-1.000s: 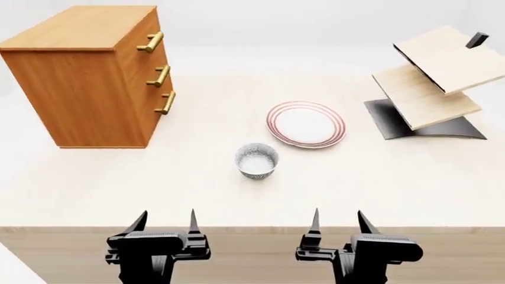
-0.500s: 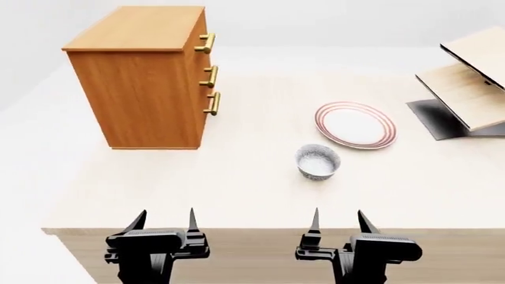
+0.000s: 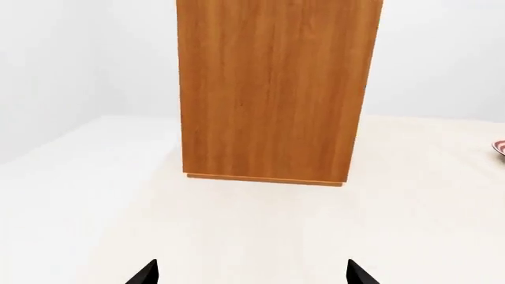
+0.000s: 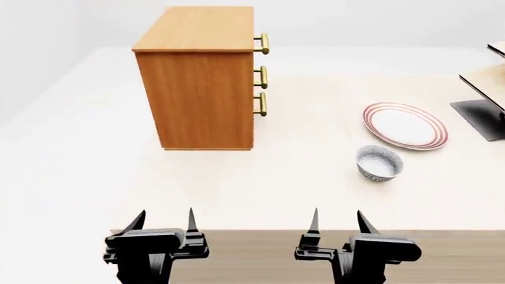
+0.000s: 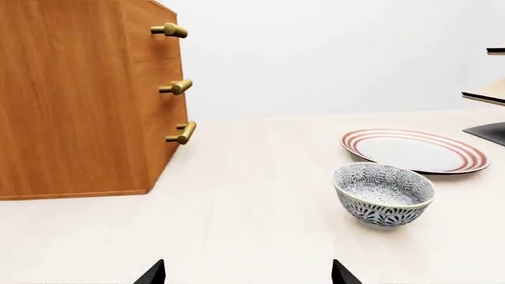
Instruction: Open the top drawer of the cabinet and put the bowl in it.
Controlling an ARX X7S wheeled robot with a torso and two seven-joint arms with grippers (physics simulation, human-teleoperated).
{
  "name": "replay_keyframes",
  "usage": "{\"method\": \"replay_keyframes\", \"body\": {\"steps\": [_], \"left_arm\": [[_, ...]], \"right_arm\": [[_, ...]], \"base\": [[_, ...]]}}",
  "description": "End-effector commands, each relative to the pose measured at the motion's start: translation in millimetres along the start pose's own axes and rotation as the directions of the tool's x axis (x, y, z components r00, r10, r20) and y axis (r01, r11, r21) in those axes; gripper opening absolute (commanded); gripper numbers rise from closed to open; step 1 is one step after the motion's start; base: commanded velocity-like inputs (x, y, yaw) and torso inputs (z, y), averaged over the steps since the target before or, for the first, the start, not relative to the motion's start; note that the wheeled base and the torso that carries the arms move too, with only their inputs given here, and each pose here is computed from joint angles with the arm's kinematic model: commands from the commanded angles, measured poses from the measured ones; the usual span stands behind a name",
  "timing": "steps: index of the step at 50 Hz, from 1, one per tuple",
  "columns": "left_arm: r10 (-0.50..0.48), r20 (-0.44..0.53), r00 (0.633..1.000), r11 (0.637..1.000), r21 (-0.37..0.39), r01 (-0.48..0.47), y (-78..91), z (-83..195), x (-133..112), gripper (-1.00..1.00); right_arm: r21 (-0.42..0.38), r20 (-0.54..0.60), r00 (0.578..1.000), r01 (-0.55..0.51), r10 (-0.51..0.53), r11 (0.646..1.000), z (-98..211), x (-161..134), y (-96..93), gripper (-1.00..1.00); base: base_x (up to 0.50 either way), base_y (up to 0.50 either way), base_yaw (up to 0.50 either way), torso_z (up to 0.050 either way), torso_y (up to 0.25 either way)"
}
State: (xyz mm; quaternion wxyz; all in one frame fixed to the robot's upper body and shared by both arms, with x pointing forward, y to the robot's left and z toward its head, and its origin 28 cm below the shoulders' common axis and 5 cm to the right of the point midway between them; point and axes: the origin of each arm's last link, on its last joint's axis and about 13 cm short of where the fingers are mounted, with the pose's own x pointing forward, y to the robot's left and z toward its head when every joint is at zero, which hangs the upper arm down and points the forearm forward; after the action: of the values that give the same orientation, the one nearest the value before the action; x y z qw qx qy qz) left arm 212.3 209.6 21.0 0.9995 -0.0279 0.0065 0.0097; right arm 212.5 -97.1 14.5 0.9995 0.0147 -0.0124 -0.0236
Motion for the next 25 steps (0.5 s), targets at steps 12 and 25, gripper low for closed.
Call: {"method": "replay_keyframes", "body": {"steps": [12, 25], "left_arm": [[0.191, 0.112, 0.975, 0.982, -0.028, -0.189, 34.7, 42.8, 33.8, 1.0], [0.777, 0.17, 0.606, 0.621, -0.053, -0.782, 174.7, 120.9, 127.6, 1.0]], "right_arm": [[-0.04, 0.115, 0.993, -0.002, 0.006, 0.999, 17.1, -0.9, 0.3, 1.0], [-0.315, 0.387, 0.921, 0.075, 0.056, 0.946, 225.3, 85.2, -24.6, 1.0]], "base": [[0.0, 0.12, 0.0, 0.0, 0.0], [0.0, 0.0, 0.0, 0.0, 0.0]]}}
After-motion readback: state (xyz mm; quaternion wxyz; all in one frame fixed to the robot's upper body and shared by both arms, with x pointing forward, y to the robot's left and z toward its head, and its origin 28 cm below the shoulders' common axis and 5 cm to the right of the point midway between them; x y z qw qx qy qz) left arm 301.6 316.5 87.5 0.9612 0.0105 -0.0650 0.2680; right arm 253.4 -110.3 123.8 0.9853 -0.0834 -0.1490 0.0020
